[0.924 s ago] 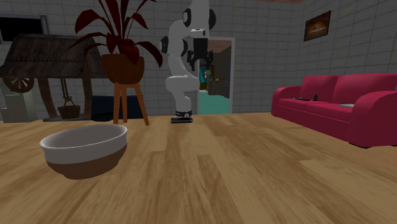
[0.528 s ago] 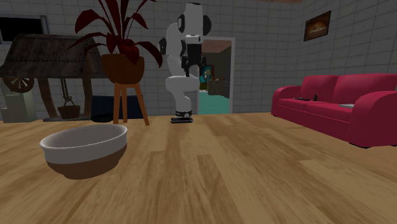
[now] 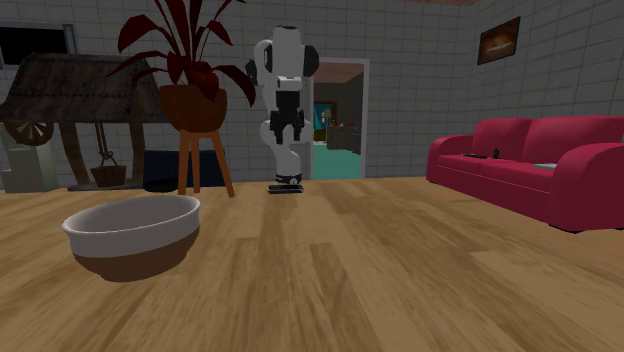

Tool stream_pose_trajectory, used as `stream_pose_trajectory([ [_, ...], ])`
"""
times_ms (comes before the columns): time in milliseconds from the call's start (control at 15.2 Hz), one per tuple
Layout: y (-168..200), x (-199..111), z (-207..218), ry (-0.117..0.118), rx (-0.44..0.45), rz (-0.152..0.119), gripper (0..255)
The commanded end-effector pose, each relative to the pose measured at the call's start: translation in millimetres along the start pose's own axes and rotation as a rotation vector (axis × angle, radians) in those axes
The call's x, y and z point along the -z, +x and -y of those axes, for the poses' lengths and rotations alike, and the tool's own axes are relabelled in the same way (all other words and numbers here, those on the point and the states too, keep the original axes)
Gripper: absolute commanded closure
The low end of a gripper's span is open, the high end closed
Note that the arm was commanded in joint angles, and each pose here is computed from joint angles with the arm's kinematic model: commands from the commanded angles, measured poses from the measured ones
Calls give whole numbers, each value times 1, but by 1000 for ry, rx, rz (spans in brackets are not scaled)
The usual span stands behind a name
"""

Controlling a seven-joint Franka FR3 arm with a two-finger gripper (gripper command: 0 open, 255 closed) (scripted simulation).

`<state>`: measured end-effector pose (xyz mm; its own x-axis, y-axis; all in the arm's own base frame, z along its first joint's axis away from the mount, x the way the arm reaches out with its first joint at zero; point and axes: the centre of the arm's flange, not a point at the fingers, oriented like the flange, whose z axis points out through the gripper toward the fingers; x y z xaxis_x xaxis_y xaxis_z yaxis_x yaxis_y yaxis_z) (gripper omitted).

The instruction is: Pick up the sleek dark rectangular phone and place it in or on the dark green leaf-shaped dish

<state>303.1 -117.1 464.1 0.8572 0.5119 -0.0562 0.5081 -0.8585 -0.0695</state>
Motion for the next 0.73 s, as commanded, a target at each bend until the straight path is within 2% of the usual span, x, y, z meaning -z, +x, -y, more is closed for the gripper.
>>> stream_pose_trajectory([
  [0,0,-14,-19,-14,89,-9,0],
  [594,20,-82,-106,-66,456,-46,0],
  [660,21,-84,-107,-67,464,-47,0],
])
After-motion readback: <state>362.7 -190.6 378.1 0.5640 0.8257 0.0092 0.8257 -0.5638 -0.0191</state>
